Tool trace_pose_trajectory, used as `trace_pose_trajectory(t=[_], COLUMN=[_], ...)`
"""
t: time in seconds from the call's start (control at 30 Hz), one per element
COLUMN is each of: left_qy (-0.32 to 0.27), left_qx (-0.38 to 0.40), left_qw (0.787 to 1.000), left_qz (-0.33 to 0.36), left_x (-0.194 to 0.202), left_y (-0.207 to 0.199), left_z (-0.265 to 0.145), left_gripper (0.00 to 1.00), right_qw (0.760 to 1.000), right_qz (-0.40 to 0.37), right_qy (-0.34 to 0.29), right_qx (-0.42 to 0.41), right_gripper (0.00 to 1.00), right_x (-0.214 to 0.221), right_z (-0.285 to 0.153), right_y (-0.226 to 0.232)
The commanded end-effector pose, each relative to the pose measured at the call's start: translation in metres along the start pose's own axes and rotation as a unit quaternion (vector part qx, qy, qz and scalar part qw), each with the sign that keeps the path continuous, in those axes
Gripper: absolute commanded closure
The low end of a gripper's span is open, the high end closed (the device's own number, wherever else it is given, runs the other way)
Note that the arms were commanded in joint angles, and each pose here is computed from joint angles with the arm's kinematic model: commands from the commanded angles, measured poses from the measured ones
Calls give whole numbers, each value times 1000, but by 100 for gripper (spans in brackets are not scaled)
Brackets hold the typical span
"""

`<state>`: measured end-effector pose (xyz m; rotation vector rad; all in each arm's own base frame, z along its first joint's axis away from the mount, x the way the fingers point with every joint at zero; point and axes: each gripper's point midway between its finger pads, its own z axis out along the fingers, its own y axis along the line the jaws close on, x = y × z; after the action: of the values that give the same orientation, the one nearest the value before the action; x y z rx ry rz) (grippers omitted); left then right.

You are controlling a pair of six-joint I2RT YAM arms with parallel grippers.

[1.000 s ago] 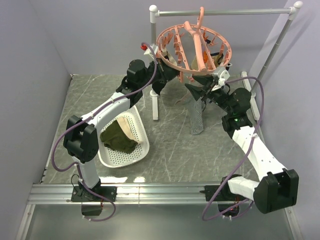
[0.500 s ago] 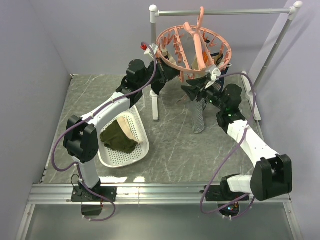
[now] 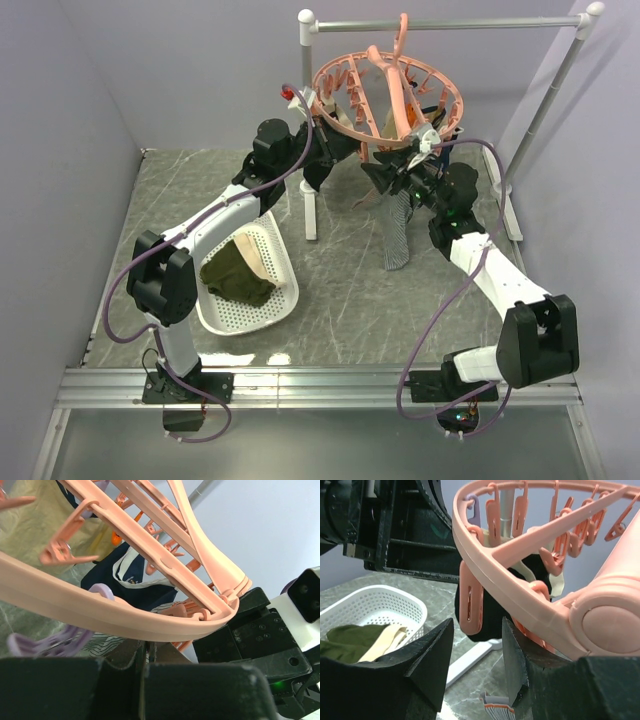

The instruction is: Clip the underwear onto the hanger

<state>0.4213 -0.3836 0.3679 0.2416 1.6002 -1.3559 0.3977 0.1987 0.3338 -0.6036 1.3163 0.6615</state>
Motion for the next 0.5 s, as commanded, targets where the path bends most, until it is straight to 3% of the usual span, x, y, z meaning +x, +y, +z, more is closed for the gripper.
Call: trace_pose_trajectory(t=[0.0,0.47], left_qy=[-17,-7], left_qx=[48,29], left_qw=[999,1000], left_qz=[17,-2], left_x=[-16,-10], left_y=[-36,-34], left_z=[-2,-1], left_gripper=[100,100], right_qw=[998,998], right_qz=[-24,-42], right_qy=[-50,-53], right_qx=[-1,7], right_gripper=[49,54], right_x=[-38,-38], right_z=[10,20], right_y=[1,1])
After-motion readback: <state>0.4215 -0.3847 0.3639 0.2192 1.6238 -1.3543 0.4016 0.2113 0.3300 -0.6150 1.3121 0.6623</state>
